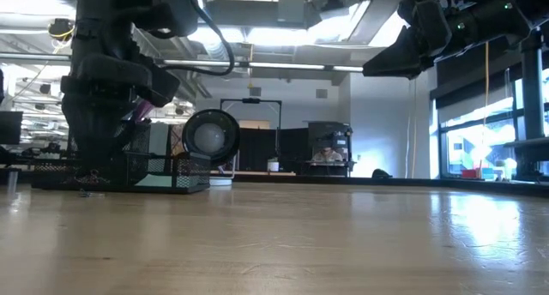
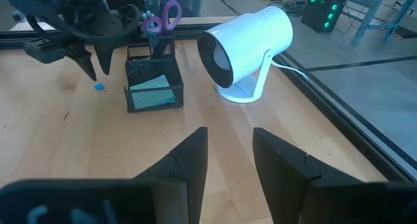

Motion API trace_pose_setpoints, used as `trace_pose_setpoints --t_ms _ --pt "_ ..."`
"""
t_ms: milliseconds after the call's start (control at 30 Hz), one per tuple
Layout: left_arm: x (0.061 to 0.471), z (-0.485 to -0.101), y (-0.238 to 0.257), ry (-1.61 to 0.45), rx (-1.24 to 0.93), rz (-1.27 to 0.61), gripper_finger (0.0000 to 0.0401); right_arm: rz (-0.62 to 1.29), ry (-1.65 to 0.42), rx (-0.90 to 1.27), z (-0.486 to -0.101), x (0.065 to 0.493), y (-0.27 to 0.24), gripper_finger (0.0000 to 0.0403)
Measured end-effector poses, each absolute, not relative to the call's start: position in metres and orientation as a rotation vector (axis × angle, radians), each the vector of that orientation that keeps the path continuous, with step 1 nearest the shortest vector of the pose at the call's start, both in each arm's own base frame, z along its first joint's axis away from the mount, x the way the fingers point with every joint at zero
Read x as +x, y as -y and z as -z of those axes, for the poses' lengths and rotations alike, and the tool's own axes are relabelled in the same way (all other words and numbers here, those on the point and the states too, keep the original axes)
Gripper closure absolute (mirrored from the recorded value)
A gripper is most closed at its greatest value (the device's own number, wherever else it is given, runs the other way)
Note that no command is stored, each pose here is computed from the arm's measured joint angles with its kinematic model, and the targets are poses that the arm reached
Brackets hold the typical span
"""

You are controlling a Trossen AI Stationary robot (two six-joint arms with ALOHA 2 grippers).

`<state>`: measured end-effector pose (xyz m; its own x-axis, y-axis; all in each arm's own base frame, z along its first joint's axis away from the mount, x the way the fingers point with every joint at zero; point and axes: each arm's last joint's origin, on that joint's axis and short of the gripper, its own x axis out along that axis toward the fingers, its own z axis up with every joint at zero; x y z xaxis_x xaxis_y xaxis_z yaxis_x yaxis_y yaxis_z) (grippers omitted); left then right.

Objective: Pick and place office supplies into organizer
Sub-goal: Put the blue binder clip into the black desk organizer

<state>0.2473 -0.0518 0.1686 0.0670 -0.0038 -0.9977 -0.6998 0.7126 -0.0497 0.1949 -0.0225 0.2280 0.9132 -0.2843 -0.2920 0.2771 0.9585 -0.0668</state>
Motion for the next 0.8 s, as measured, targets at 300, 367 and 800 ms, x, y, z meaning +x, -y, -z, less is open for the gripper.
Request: trace_pose_setpoints --t_ms 300,367,800 --pt "0.2466 -0.1686 0.0555 -1.433 -0.616 -0.556 0.0275 0.289 -0.304 -0.024 -0.228 0.1949 0.0225 0.0276" --pt "0.247 -0.1677 0.0569 -1.441 -0.595 -0.531 0.0275 0.289 -0.304 -0.023 -0.228 0.1949 0.0225 0.0276" --pt "0.2474 -0.1655 0.0577 -1.488 -0.544 -0.43 0.0264 0.29 -0.303 -0.02 -0.2281 0.1949 0.0225 0.0276"
